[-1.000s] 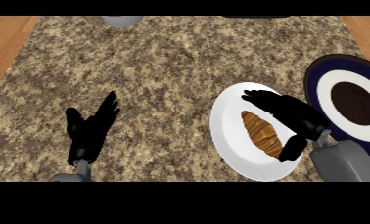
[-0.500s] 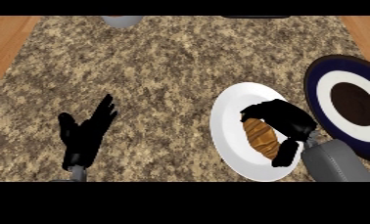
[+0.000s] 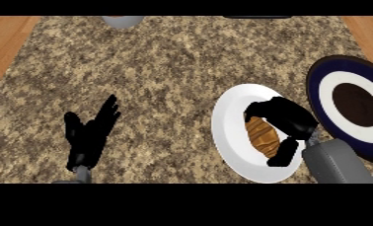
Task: Pick the croissant from the plate and place it in the plate
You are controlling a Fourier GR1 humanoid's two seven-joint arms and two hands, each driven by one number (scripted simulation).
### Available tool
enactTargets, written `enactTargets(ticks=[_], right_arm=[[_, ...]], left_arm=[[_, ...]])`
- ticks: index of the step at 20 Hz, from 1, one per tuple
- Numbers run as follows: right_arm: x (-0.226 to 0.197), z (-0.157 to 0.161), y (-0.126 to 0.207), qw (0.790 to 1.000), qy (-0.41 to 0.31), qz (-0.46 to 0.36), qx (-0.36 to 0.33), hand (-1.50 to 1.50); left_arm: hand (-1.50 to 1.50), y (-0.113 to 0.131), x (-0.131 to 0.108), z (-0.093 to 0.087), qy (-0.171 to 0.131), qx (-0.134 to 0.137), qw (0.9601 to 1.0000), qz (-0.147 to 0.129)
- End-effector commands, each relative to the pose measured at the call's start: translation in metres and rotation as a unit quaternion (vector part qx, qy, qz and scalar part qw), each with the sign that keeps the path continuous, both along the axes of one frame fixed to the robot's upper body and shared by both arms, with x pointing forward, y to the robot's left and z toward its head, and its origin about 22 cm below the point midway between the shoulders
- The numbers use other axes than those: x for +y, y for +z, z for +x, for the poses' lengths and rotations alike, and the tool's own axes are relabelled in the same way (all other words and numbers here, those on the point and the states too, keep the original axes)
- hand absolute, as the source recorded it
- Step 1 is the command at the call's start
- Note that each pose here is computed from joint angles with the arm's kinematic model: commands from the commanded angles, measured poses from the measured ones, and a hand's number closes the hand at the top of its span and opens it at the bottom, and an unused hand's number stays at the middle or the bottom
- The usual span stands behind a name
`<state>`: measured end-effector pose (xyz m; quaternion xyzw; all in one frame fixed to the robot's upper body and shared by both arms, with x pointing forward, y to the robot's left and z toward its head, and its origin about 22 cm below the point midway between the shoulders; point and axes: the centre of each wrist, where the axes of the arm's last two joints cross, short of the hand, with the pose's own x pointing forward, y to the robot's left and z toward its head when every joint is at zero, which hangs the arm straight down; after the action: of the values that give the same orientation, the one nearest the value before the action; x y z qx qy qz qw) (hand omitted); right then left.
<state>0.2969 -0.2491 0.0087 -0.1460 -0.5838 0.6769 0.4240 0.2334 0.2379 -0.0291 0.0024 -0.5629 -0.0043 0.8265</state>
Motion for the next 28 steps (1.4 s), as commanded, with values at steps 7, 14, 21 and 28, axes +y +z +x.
enactTargets(ticks=[7,14,21,28], right_arm=[[0.031,-0.083,-0.009,0.932,-0.285,0.186,-0.128,1.5],[0.052,-0.149,0.045,0.842,-0.356,0.311,-0.26,1.5],[0.035,-0.203,0.073,0.756,-0.448,0.382,-0.286,1.5],[-0.029,-0.188,0.059,0.68,-0.48,0.462,-0.306,1.5]], left_arm=[[0.0,-0.011,0.032,-0.023,0.059,0.02,0.998,0.009],[0.0,-0.011,0.017,-0.014,0.045,0.013,0.9989,-0.007],[0.0,-0.014,0.005,-0.004,0.012,0.003,0.9999,-0.008],[0.0,-0.011,-0.006,-0.006,0.006,0.009,0.9999,-0.004]])
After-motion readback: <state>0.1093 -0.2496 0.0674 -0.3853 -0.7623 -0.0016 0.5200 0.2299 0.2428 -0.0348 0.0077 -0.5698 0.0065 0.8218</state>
